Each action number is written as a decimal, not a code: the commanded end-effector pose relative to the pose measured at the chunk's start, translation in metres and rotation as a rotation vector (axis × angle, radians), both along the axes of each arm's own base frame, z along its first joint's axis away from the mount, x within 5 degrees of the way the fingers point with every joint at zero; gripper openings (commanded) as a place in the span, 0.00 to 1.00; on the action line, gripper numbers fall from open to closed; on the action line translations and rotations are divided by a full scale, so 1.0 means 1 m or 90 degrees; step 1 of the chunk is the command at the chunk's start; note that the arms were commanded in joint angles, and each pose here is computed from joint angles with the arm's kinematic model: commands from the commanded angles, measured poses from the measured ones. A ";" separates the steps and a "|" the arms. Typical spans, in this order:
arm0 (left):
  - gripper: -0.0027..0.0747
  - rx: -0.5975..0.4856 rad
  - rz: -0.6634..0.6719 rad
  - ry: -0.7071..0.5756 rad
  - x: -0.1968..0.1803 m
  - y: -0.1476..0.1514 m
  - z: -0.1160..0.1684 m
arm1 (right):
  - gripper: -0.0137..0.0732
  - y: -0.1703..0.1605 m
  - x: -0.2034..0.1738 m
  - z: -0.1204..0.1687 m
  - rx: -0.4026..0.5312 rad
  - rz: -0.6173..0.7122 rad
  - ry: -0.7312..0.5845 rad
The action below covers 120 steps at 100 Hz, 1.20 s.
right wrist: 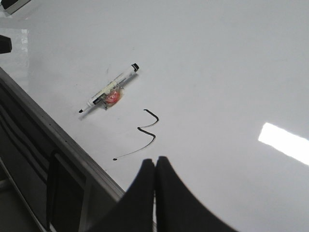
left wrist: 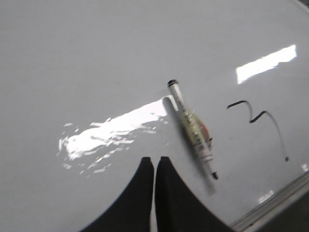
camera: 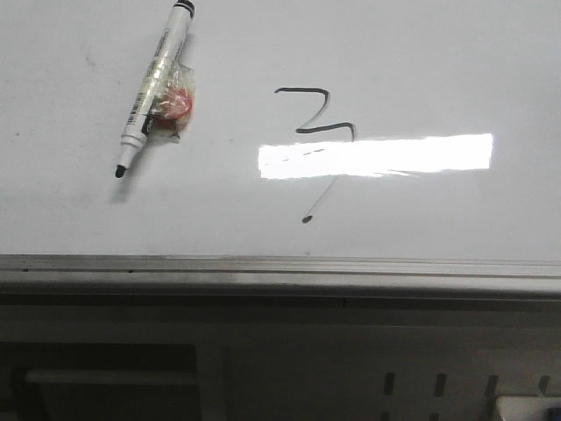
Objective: Write number 3 on whiteboard
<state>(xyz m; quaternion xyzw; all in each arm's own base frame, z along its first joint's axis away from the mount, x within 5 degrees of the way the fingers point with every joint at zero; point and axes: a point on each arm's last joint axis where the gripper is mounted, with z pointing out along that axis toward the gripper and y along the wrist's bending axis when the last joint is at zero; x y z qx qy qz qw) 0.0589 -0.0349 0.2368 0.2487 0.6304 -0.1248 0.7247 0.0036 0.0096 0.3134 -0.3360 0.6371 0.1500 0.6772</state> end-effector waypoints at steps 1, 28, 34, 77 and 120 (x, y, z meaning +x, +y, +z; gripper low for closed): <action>0.01 -0.056 0.053 -0.029 -0.002 0.008 -0.003 | 0.08 -0.001 0.000 0.014 0.037 -0.012 -0.049; 0.01 -0.116 0.174 0.110 -0.001 0.019 -0.041 | 0.08 -0.001 0.000 0.014 0.037 -0.012 -0.049; 0.01 -0.100 0.194 0.157 -0.001 0.021 -0.048 | 0.08 -0.001 0.000 0.014 0.037 -0.012 -0.049; 0.01 -0.101 0.229 0.252 -0.005 0.023 -0.062 | 0.08 -0.001 0.000 0.014 0.037 -0.012 -0.049; 0.01 -0.101 0.229 0.252 -0.005 0.023 -0.062 | 0.08 -0.001 0.000 0.014 0.037 -0.012 -0.049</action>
